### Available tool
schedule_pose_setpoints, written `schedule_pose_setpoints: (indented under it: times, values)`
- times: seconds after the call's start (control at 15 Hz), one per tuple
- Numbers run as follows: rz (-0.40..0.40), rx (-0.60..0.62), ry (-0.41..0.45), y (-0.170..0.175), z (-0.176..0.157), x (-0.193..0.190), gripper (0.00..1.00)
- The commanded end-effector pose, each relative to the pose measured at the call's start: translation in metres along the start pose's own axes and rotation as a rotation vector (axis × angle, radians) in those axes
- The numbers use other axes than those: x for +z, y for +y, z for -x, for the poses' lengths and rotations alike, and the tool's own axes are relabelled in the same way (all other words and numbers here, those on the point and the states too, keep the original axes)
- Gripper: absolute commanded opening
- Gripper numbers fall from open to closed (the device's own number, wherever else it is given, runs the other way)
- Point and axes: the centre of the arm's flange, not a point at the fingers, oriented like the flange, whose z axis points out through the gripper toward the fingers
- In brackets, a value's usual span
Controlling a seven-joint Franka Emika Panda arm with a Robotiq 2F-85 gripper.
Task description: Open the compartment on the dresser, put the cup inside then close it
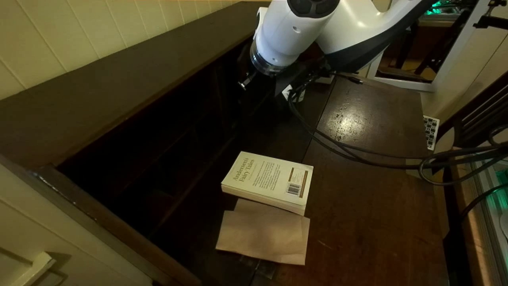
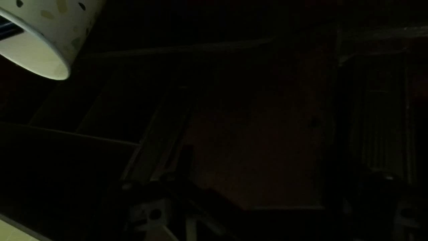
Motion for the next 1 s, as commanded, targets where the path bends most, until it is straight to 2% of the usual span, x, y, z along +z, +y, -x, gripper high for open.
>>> schedule_pose_setpoints:
  times: [0.0, 0.47, 0.93]
  values:
    - [0.046, -0.024, -0.047, 0.02, 0.002, -0.011, 1.0]
    - [0.049, -0.04, -0.102, 0.037, 0.02, -0.008, 1.0]
    - [0.087, -0.017, -0.143, 0.067, 0.032, 0.003, 1.0]
